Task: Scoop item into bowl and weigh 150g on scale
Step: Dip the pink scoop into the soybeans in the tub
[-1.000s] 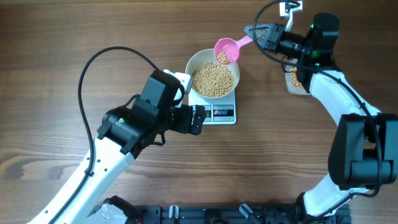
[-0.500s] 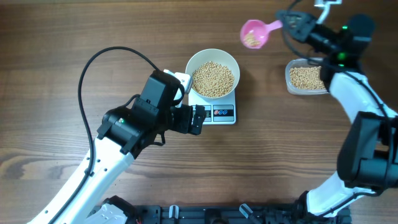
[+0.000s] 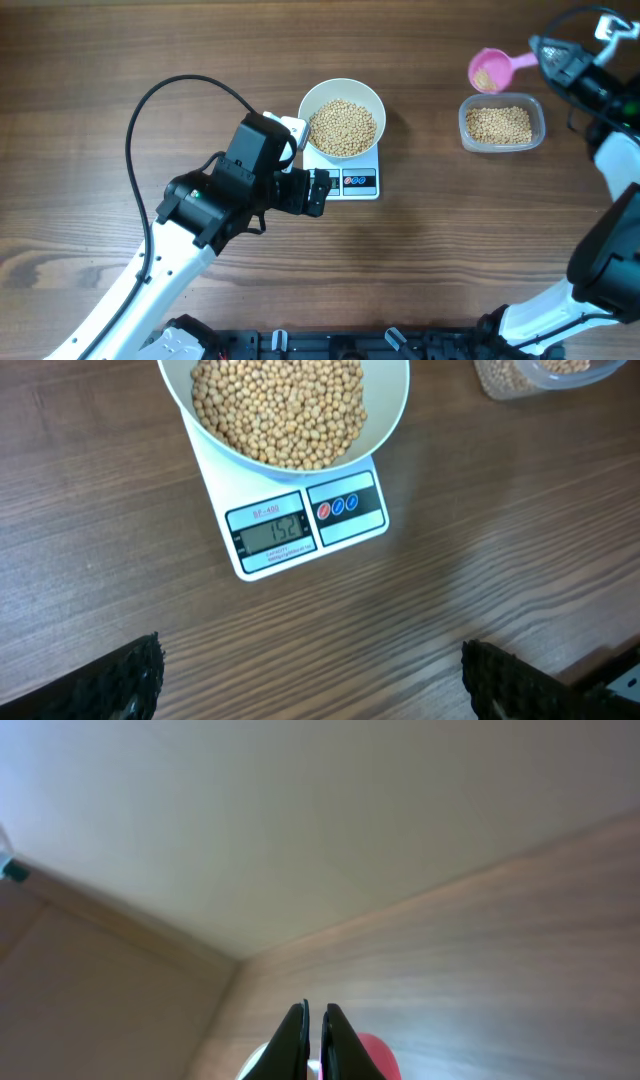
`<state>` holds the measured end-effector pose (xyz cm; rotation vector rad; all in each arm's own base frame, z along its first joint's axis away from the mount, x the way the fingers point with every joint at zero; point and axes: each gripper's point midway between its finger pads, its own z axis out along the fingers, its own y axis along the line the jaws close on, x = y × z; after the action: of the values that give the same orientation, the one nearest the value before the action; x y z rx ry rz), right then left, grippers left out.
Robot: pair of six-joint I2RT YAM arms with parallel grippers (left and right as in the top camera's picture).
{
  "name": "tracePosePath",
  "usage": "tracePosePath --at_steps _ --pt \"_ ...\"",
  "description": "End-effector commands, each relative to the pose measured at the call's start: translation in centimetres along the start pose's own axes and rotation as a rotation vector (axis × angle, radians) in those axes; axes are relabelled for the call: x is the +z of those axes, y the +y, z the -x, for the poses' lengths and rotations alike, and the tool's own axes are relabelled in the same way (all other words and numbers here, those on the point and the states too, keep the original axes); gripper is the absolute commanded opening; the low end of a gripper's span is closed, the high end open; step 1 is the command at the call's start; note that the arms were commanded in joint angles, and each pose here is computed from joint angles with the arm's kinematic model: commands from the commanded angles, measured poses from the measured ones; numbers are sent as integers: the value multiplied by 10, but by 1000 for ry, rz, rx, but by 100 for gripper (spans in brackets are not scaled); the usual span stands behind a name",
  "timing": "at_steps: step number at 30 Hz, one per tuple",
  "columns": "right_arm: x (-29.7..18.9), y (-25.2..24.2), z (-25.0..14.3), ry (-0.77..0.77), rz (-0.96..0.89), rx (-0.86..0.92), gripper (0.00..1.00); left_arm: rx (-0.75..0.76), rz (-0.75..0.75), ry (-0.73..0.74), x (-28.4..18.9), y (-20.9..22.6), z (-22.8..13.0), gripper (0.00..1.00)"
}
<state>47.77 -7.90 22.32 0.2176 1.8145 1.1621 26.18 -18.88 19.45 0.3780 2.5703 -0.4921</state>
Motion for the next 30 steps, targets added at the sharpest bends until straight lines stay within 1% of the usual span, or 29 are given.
tracePosePath --at_steps 1,5,10,12,17,21,25,30 --pt "-17 -15 -5 25 -8 -81 4 24 6 -3 0 0 0 100" --pt "-29 -33 -5 12 -73 -83 4 24 6 -3 0 0 0 100" --pt "-31 -34 -4 10 -87 -99 4 24 6 -3 0 0 0 100" --pt "-32 -33 -2 5 -99 -134 4 24 6 -3 0 0 0 100" --pt "-41 -40 2 -6 -239 -225 4 24 6 -3 0 0 0 100" --pt "-52 -45 -3 26 -353 -289 4 24 6 -3 0 0 0 100" --pt "-55 -39 -12 73 -373 -350 4 24 6 -3 0 0 0 100" --pt "-45 -42 -20 123 -431 -440 4 24 6 -3 0 0 0 100"
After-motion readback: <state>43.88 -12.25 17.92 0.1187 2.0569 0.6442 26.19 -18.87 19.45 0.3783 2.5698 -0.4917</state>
